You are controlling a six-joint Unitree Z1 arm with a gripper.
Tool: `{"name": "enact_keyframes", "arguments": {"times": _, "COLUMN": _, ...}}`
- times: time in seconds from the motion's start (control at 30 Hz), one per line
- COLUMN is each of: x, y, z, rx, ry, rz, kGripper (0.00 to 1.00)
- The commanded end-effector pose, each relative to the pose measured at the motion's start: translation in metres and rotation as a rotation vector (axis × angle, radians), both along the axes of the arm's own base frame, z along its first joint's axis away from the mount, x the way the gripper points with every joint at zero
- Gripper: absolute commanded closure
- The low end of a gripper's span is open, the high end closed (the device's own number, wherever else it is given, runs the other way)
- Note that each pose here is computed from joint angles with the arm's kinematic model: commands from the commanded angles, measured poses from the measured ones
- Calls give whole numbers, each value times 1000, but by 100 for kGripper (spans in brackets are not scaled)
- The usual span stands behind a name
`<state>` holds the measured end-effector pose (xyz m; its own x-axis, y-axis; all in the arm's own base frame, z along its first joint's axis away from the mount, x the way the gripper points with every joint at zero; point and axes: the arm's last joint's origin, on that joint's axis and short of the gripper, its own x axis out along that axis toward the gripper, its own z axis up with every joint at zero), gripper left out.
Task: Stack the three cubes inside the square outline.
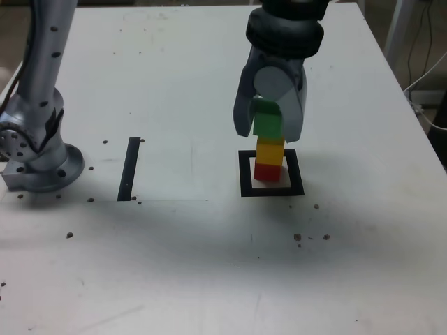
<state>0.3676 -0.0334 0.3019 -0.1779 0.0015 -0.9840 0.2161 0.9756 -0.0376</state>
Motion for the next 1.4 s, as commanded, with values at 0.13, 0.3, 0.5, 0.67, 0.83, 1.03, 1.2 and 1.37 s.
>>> {"name": "enact_keyframes", "arguments": {"times": 0.13, "x": 6, "y": 0, "z": -7, "rx": -4, "ry": 8, "rz": 0, "kGripper": 78}}
{"name": "enact_keyframes", "arguments": {"times": 0.3, "x": 8, "y": 0, "z": -11, "rx": -11, "ry": 14, "rz": -11, "kGripper": 48}}
{"name": "enact_keyframes", "arguments": {"times": 0.5, "x": 8, "y": 1, "z": -15, "rx": -20, "ry": 20, "rz": -17, "kGripper": 3}}
{"name": "enact_keyframes", "arguments": {"times": 0.67, "x": 7, "y": 2, "z": -16, "rx": -19, "ry": 23, "rz": -16, "kGripper": 1}}
{"name": "enact_keyframes", "arguments": {"times": 0.83, "x": 3, "y": 3, "z": -8, "rx": 0, "ry": 2, "rz": -13, "kGripper": 1}}
{"name": "enact_keyframes", "arguments": {"times": 1.03, "x": -40, "y": 12, "z": 32, "rx": 106, "ry": -85, "rz": 50, "kGripper": 1}}
{"name": "enact_keyframes", "arguments": {"times": 1.2, "x": -87, "y": 22, "z": 45, "rx": 152, "ry": -99, "rz": 119, "kGripper": 1}}
{"name": "enact_keyframes", "arguments": {"times": 1.37, "x": -121, "y": 26, "z": 28, "rx": 143, "ry": -80, "rz": 149, "kGripper": 1}}
